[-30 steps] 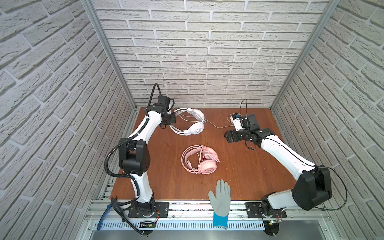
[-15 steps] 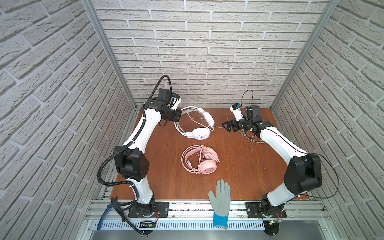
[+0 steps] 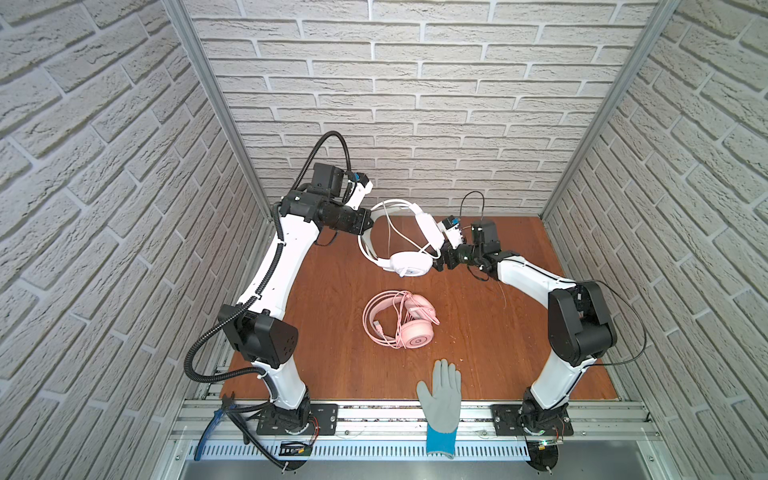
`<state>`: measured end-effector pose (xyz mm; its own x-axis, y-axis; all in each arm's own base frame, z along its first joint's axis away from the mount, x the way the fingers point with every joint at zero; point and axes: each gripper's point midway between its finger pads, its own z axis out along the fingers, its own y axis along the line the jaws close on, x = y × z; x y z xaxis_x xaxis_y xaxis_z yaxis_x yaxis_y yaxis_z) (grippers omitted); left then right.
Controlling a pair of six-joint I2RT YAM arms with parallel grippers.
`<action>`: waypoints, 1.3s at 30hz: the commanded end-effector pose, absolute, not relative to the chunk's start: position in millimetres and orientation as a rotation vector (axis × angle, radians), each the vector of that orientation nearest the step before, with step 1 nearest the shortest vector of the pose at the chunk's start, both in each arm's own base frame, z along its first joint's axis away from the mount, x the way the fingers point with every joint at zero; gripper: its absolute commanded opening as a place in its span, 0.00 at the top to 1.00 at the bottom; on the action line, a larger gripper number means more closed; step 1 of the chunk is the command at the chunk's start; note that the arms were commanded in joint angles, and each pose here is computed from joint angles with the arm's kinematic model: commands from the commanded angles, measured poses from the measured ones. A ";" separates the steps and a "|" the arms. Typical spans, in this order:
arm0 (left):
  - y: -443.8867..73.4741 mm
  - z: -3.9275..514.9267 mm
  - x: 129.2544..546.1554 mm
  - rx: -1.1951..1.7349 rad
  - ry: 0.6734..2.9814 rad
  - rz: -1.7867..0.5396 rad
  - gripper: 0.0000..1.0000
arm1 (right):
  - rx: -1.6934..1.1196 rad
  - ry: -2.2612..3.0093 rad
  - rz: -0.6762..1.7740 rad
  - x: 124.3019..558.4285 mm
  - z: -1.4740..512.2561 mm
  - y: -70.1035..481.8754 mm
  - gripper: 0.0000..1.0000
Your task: Wrap the headphones
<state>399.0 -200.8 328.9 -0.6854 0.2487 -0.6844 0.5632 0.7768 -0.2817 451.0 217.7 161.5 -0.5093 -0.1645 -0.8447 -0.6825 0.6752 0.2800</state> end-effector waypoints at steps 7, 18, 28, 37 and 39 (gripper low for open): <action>-224.5 354.3 382.4 0.648 2.246 -0.750 1.00 | -0.681 1.607 0.890 448.9 236.5 283.3 0.00; -235.3 366.5 373.0 0.658 2.220 -0.812 1.00 | -0.523 1.560 0.913 493.5 233.8 307.3 0.07; -240.7 364.4 370.5 0.648 2.220 -0.812 1.00 | -0.502 1.646 0.960 517.9 197.8 333.1 0.16; -238.8 368.1 368.3 0.645 2.212 -0.809 1.00 | -0.426 1.720 0.959 527.0 169.3 327.6 0.54; -235.8 365.3 367.0 0.642 2.220 -0.794 1.00 | -0.389 1.714 0.929 528.1 173.8 312.7 0.74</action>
<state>377.1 -235.8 334.4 -0.7011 0.2461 -0.6693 0.5947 0.7196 -0.3584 525.8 326.7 150.9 -0.3992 0.1426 -0.9057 -0.6804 0.6160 0.3969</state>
